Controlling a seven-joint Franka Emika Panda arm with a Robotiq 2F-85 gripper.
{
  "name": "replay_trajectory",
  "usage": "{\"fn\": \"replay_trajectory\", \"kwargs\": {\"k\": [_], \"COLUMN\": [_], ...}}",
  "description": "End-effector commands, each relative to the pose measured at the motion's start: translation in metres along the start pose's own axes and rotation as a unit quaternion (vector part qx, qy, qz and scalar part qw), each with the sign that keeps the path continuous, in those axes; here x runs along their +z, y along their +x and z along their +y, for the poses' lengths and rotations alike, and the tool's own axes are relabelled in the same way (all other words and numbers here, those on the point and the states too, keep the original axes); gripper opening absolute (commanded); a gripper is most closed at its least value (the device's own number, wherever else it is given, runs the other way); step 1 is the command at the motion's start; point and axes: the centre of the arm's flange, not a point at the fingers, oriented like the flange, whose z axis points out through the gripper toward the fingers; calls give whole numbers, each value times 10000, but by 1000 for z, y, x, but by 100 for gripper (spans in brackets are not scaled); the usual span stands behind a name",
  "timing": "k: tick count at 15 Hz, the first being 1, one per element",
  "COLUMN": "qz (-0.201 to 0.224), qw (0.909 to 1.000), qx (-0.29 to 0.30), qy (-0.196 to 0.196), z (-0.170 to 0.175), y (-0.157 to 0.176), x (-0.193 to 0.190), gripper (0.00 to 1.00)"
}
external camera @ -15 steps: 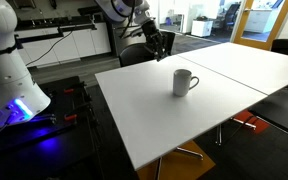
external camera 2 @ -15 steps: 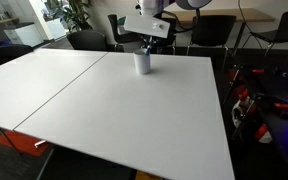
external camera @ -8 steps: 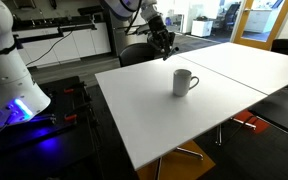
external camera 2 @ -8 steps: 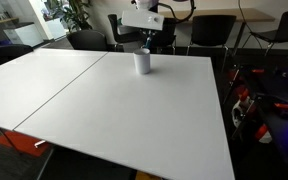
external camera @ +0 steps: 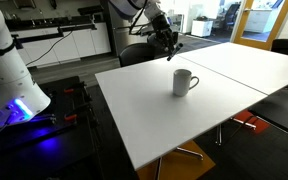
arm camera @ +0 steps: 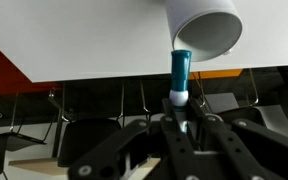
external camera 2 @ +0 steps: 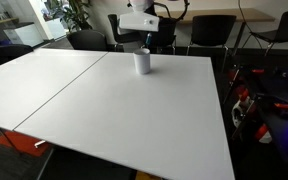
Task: Put the marker in the cup
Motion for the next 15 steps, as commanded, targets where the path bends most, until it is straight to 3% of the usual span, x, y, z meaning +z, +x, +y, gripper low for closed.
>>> {"fn": "replay_trajectory", "kwargs": {"k": [1, 10, 15], "qz": [357, 864, 1057], "qw": [9993, 9953, 9931], "qx": [39, -281, -493], "qy": [-120, -347, -108], "z": [-13, -31, -47], "y": [-2, -20, -31], "x": [0, 22, 34], "gripper": [5, 5, 5]}}
